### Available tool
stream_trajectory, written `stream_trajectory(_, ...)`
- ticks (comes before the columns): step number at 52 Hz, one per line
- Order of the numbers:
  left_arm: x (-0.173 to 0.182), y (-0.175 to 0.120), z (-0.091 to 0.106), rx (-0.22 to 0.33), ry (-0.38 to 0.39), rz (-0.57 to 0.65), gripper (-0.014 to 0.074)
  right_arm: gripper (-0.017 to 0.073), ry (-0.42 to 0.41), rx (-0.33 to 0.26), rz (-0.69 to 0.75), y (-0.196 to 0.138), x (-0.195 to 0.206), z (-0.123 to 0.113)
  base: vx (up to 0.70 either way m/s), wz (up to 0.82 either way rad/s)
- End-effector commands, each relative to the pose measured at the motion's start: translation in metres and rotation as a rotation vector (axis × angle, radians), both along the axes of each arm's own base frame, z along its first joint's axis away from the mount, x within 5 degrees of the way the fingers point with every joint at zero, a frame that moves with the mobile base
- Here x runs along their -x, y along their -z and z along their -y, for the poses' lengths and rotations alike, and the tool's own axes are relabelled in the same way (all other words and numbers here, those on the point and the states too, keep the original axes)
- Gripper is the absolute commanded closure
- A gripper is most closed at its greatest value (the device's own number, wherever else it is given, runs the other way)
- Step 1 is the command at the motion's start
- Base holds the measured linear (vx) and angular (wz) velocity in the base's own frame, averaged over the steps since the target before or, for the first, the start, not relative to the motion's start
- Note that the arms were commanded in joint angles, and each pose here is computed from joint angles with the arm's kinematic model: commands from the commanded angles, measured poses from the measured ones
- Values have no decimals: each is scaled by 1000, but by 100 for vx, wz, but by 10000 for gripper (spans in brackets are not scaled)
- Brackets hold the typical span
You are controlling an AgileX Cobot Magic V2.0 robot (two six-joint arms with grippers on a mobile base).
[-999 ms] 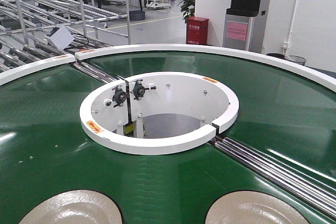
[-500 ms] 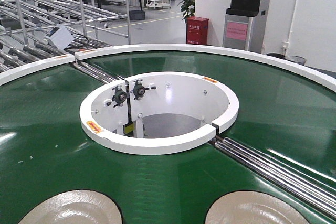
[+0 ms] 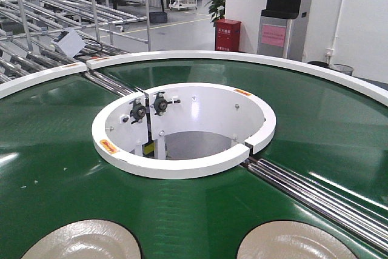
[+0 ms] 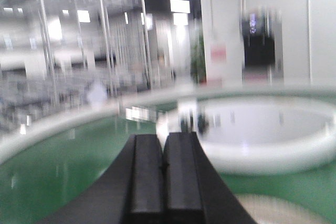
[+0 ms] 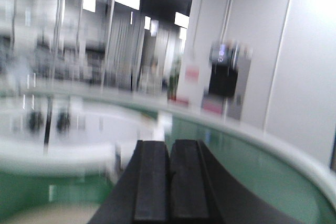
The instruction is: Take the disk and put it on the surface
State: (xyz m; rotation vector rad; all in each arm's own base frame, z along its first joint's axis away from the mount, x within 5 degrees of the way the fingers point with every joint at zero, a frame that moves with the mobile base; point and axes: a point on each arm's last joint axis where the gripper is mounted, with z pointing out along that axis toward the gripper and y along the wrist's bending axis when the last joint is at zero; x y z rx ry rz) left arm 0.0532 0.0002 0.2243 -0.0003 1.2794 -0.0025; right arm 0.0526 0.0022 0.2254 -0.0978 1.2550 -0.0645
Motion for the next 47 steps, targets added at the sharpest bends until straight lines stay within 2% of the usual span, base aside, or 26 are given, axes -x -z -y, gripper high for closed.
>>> stream_trajectory(1,14,-37,-3,87,-1,247,599,568,1,-85,290,-37,15,4,0,0)
stream_trajectory(5,25,-71,-3,103,8,292,599,568,14,-113,322,-69,25,6,0,0)
stream_trajectory(7,31,-89,-3,85,8,301,599,568,16,-121,331,-87,30,7,0,0)
stream_trajectory(9,35,-109,-2,66,7,294,599,568,21,-104,307,-104,32,6,0,0)
stream_trajectory(16,20,-174,1,-39,-3,127,599,568,9,-73,221,-166,24,4,0,0)
stream_trajectory(21,-14,-201,2,-34,17,-6,599,568,-18,-89,125,-197,-3,1,0,0)
stream_trajectory(27,-55,-214,4,4,37,-100,599,568,-33,-114,28,-213,-40,-1,0,0)
stream_trajectory(33,-85,-214,4,52,52,-161,599,568,-35,-137,-69,-210,-77,-2,0,0)
stream_trajectory(40,-110,-208,4,58,42,-188,596,566,-35,-152,-170,-196,-106,-4,0,0)
stream_trajectory(47,-117,-204,4,59,40,-208,572,543,-50,-156,-242,-188,-113,-6,0,0)
